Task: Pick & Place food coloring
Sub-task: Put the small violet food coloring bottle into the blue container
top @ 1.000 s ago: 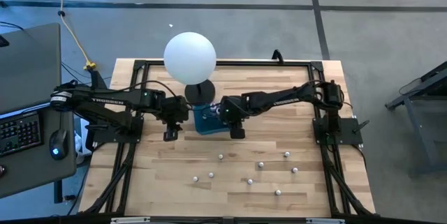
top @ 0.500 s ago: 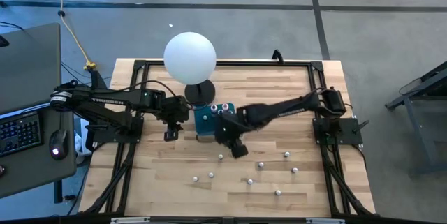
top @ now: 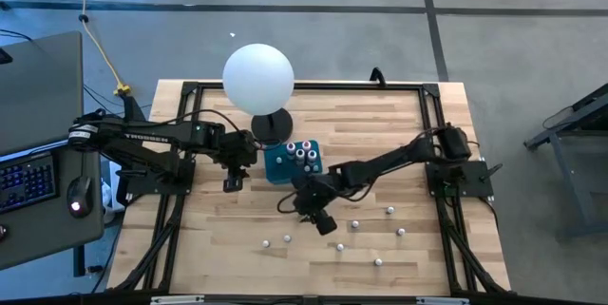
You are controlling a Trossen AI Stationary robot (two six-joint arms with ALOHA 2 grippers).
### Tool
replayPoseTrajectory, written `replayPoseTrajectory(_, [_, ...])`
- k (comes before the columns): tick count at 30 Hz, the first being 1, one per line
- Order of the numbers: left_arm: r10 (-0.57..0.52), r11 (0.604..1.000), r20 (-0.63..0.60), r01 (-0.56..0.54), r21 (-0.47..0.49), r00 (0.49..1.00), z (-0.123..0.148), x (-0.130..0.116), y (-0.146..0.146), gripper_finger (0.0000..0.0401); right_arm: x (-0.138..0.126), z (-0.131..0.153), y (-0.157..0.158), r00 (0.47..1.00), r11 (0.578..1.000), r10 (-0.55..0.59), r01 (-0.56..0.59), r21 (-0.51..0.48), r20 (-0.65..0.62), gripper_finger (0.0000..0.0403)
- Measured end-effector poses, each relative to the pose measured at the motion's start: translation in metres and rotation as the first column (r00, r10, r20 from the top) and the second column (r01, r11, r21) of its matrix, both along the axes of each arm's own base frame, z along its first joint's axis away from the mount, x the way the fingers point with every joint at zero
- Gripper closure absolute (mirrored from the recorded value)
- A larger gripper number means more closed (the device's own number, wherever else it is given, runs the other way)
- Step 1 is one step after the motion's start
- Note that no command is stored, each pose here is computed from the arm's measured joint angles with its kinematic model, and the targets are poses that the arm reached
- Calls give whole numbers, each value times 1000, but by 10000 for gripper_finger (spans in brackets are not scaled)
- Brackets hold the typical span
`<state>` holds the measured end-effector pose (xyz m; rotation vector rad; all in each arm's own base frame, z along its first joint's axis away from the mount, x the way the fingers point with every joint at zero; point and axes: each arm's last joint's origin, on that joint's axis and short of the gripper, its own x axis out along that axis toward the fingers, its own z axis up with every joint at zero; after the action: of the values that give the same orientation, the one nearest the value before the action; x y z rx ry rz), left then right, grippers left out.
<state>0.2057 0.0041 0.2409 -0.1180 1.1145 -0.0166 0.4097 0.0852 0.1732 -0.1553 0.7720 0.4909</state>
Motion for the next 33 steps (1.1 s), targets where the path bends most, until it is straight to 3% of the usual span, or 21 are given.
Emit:
replayPoseTrajectory(7, [-1, 1000, 0, 1, -1, 1000, 0, 0, 0, 245, 11, -30, 1, 993, 1000, 14, -16, -12, -115, 230])
replayPoseTrajectory(14, [-1, 1000, -1, 1, -1, 1000, 0, 0, 0, 245, 7, -35, -10, 979, 997, -42, 29, -66, -197, 231])
replayPoseTrajectory(28, [-1, 1000, -1, 1, -1, 1000, 0, 0, 0, 245, 9, -34, -7, 987, 1000, 14, -15, -5, -159, 232])
replayPoseTrajectory(33, [-1, 1000, -1, 1, 0, 1000, 0, 0, 0, 245, 10, -46, -6, 980, 1000, 15, -11, 20, -197, 258])
